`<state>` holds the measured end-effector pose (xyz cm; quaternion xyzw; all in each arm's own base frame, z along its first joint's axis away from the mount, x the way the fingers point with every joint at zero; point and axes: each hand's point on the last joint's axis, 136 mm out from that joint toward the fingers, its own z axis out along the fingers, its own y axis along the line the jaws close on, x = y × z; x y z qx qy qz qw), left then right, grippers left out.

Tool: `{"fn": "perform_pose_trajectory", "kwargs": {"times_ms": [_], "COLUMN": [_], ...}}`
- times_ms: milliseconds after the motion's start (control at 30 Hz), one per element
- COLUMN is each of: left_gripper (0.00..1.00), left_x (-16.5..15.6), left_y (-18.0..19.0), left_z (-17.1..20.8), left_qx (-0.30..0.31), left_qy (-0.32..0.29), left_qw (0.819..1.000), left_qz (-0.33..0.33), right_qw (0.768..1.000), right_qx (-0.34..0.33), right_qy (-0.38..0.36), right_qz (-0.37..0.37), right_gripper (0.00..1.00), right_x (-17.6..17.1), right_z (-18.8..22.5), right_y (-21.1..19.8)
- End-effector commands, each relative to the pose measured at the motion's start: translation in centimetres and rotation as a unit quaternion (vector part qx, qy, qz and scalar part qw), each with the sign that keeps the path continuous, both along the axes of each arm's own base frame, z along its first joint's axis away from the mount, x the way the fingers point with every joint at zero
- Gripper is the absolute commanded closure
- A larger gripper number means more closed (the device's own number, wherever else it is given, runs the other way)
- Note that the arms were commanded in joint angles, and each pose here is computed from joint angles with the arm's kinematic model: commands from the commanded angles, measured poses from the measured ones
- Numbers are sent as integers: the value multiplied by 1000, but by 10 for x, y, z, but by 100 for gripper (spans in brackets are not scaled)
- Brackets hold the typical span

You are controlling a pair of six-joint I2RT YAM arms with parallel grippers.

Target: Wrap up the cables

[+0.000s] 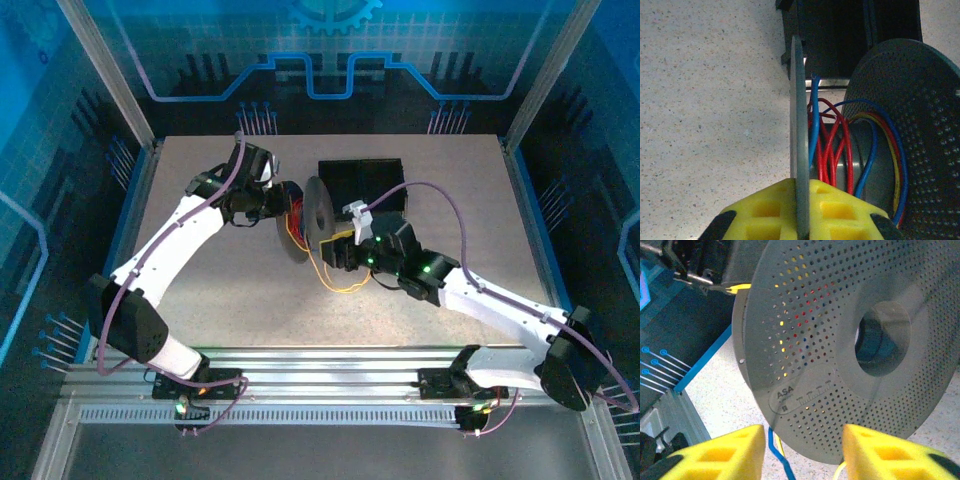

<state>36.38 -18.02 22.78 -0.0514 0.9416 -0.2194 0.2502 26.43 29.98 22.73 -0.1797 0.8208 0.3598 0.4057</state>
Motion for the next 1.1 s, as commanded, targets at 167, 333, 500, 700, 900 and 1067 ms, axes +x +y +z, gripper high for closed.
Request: {"fn": "perform_pose_trajectory", "kwargs": {"times_ms": [167, 333, 500, 700, 900, 1067], "left_gripper": [100, 100, 100, 100, 100, 100], "left_x": [9, 10, 11, 8, 2, -5], "left_y": [-10, -11, -14, -19, -21, -19], "left_z": [26, 24, 16, 13, 14, 19], "left_qx": [0, 22, 43, 55, 57, 54], "left_qy": [-41, -38, -27, -25, -27, -35], "left_qw": [999, 999, 999, 998, 997, 996], "left_qz": [-11, -13, -19, -33, -46, -55], "right_qw": [996, 980, 923, 833, 749, 732], "right_qx": [-61, -155, -291, -419, -486, -506], "right_qy": [-56, -122, -249, -361, -450, -455], "right_qz": [-35, -38, -23, -12, 3, 38], "right_gripper": [100, 100, 100, 100, 100, 100], "right_x": [5, 2, -6, -1, 9, 23], "right_z": [12, 17, 25, 28, 30, 23], "right_y": [12, 22, 49, 82, 99, 89]}}
